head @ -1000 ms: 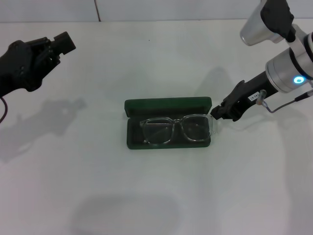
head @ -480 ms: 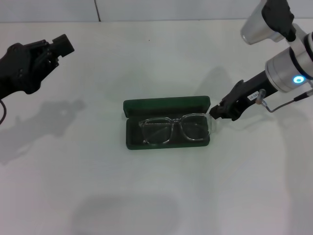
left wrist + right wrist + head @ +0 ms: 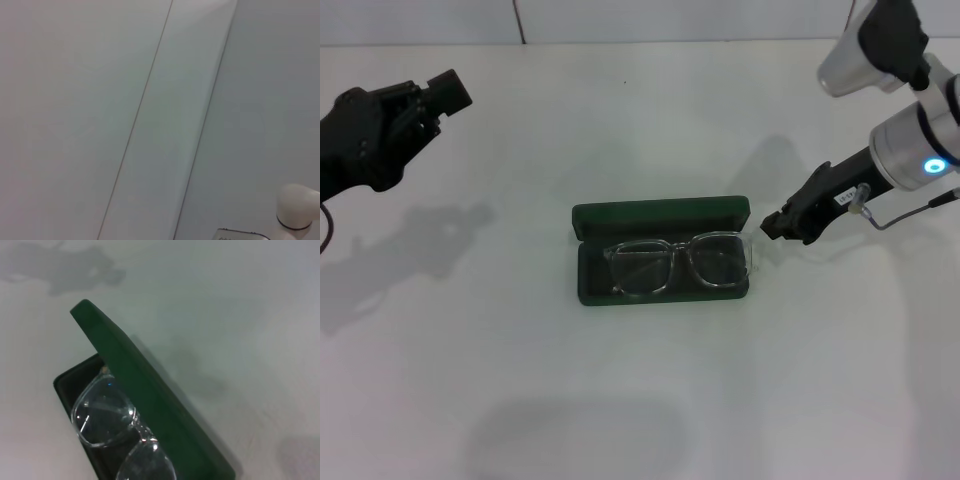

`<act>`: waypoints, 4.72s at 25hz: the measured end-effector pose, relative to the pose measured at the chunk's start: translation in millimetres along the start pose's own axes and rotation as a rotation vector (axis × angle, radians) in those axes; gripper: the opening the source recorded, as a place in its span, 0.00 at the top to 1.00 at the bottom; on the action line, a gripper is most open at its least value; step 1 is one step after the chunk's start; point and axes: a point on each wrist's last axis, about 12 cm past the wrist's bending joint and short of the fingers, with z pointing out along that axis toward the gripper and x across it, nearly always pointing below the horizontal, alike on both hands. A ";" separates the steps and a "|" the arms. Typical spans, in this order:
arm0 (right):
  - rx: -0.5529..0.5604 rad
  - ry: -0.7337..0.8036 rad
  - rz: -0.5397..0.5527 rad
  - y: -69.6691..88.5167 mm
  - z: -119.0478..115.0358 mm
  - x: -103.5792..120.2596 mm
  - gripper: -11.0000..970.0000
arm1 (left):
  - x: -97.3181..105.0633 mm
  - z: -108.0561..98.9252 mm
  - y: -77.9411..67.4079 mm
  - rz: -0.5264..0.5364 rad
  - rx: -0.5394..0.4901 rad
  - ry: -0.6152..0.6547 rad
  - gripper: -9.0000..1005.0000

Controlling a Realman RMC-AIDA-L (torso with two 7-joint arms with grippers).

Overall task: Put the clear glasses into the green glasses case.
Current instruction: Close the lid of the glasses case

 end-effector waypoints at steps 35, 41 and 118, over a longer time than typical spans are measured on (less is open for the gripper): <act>-0.073 -0.056 -0.054 9.9 8.0 -9.8 0.99 | 1.1 0.7 0.5 -0.006 -0.003 -0.001 0.94; -0.074 -0.061 -0.053 10.8 8.7 -10.9 0.99 | 1.6 -0.1 0.2 -0.007 -0.005 0.000 0.94; 0.059 -0.103 -0.158 26.1 -22.6 -0.5 0.99 | 27.8 -8.7 0.0 -0.057 -0.104 0.099 0.94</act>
